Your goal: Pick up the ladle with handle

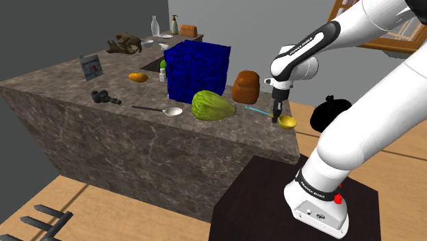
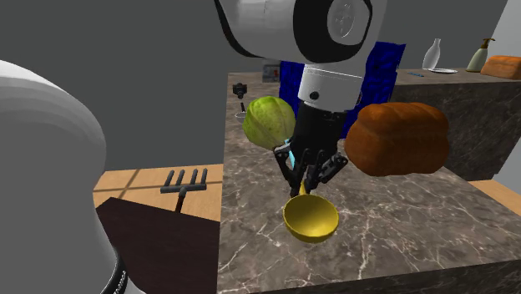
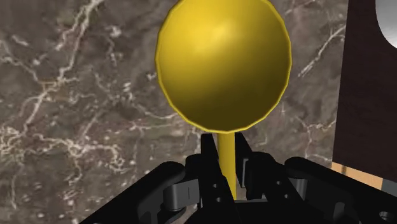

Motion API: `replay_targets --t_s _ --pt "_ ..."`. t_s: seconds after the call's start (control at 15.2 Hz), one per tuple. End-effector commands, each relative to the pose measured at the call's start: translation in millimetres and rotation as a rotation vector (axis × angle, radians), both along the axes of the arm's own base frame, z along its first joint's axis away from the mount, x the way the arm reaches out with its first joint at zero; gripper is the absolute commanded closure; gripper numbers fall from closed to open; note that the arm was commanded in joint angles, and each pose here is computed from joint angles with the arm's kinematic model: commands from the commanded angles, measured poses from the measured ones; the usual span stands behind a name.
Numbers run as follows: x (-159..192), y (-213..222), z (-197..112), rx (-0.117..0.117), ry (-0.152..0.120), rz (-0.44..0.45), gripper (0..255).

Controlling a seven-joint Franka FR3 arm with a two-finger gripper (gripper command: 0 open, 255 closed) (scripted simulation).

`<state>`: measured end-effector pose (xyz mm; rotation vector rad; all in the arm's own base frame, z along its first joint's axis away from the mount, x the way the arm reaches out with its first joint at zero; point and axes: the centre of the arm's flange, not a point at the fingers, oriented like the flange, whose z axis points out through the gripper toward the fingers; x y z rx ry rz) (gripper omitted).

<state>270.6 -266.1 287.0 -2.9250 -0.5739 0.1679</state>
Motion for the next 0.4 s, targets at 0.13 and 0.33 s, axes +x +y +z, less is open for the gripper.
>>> replay_targets --t_s 0.13,0.33 --pt "-1 -1 21 0.000 0.001 0.000 255" --pt "-1 -1 27 0.000 0.001 0.000 255"
